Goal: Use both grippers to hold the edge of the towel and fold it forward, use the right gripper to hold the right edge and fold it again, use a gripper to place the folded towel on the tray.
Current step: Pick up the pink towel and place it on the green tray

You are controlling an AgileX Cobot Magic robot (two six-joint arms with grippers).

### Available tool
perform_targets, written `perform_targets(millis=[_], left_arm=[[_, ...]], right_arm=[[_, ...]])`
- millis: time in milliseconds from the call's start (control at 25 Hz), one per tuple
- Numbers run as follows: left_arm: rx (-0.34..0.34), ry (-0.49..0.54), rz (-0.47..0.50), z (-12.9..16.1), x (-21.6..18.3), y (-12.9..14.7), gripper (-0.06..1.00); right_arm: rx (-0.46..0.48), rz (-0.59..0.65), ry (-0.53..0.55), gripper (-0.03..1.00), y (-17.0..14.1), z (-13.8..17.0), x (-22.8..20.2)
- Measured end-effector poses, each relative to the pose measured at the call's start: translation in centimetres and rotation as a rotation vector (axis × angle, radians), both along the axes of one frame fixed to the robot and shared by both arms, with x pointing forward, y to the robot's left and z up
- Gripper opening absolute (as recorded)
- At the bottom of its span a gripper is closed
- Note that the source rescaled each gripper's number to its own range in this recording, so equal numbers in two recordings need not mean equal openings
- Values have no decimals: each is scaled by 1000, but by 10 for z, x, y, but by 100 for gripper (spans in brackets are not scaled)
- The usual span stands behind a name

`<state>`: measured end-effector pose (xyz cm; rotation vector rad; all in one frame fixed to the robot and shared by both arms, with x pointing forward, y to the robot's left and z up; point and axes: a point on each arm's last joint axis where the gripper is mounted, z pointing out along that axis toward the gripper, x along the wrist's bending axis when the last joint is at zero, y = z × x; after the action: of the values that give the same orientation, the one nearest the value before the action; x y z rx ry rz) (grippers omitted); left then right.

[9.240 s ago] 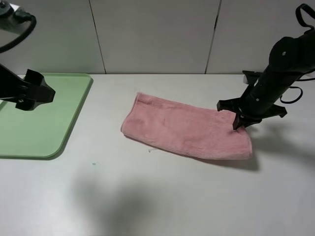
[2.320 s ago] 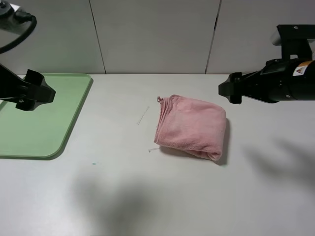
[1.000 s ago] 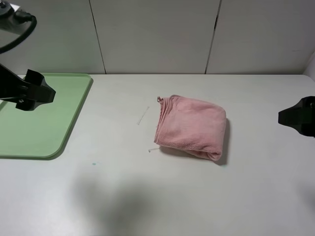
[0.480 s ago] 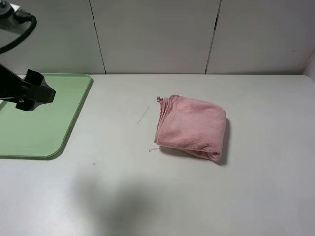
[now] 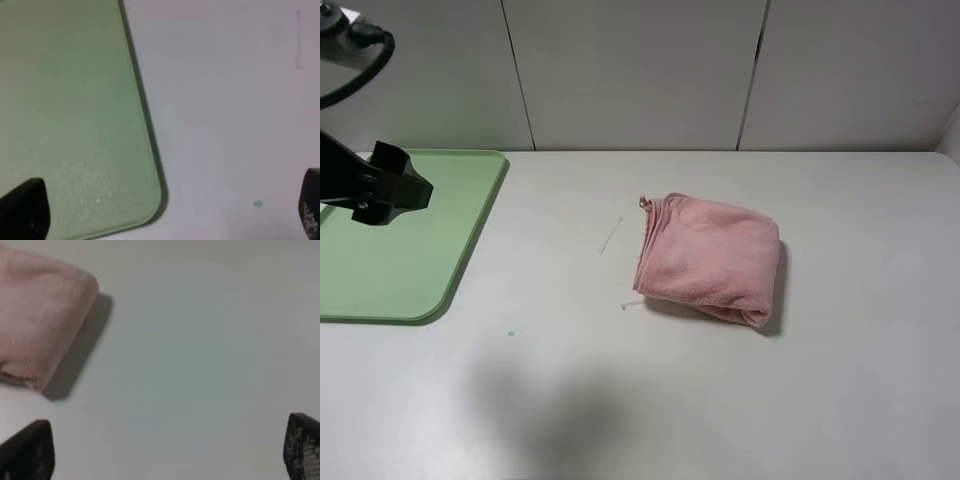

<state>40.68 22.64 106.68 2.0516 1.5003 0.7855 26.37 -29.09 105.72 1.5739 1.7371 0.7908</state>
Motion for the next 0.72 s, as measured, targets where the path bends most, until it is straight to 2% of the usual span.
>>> perform_targets(millis=[320, 520, 720], left_arm=[[0, 0, 0, 0, 0, 0, 100], [0, 0, 0, 0, 0, 0, 100], [0, -1, 0, 0, 0, 0, 100]], right_arm=[[-60, 61, -195, 100, 8, -2, -29], [-59, 94, -199, 100, 8, -2, -30], [-51, 180, -202, 100, 7, -2, -31]])
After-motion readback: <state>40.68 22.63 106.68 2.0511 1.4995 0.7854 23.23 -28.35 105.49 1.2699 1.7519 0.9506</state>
